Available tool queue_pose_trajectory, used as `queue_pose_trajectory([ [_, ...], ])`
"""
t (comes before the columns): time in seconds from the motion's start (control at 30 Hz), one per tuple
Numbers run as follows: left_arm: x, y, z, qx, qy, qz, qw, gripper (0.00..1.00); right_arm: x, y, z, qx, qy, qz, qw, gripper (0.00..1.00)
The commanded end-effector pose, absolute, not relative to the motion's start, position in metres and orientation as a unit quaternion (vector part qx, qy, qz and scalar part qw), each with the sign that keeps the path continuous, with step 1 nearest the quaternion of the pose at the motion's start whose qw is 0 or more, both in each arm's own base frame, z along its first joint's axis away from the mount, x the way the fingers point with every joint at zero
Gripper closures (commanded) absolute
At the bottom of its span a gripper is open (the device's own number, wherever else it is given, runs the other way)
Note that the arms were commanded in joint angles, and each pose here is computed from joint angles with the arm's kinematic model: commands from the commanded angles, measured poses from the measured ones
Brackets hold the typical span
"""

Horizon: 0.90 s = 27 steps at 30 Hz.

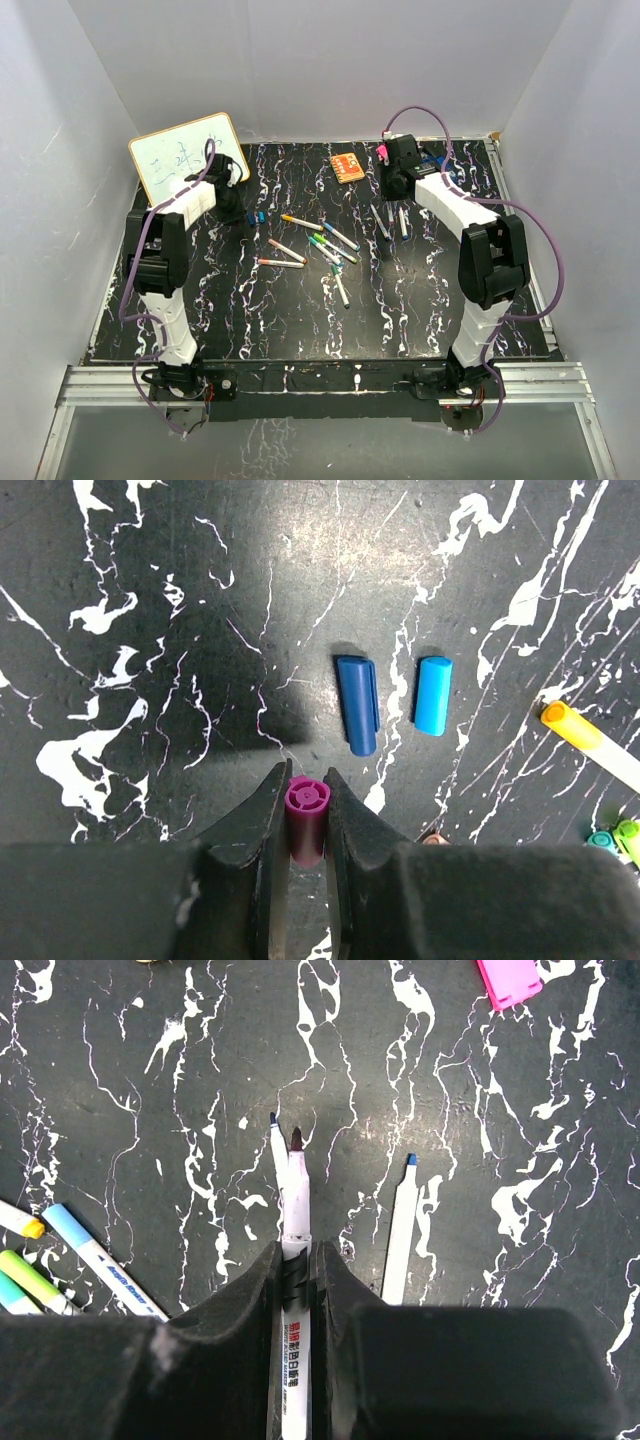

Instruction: Open the pen caps

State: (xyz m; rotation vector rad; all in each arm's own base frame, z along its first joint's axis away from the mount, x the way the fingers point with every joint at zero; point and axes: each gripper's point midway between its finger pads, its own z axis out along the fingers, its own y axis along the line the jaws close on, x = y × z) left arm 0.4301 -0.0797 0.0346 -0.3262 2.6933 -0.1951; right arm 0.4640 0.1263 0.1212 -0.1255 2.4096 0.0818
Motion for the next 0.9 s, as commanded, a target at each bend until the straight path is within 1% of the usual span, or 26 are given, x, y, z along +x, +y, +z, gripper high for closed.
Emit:
queue_pose_trajectory([
  [0.0,0.425,-0.075,0.018,-0.125,0.971,-0.064,0.192,0.99,0.488,0.13,0.15,-0.048,0.913,0.041,0.404,1.0],
  [0.23,0.425,-0.075,0.012,-0.126,0.972,-0.067,0.184,0.96,0.49,0.129,0.149,-0.049,0.913,0.043,0.403,1.0],
  [0.3,0.425,-0.075,0.011,-0.127,0.973,-0.069,0.183,0.93,0.491,0.129,0.147,-0.048,0.913,0.043,0.402,1.0],
  [0.37,0.424,-0.076,0.01,-0.126,0.973,-0.072,0.18,0.87,0.492,0.128,0.145,-0.048,0.914,0.041,0.4,1.0],
  [0.5,0.423,-0.077,0.01,-0.126,0.973,-0.073,0.177,0.72,0.494,0.128,0.142,-0.048,0.915,0.042,0.398,1.0],
  [0.6,0.422,-0.078,0.011,-0.125,0.973,-0.075,0.176,0.67,0.496,0.13,0.142,-0.049,0.915,0.045,0.399,1.0],
  [0.73,0.423,-0.077,0.017,-0.124,0.974,-0.074,0.177,0.63,0.499,0.131,0.143,-0.049,0.914,0.047,0.399,1.0],
  [0.87,0.426,-0.075,0.035,-0.12,0.972,-0.072,0.189,0.62,0.503,0.131,0.139,-0.052,0.916,0.044,0.396,1.0],
])
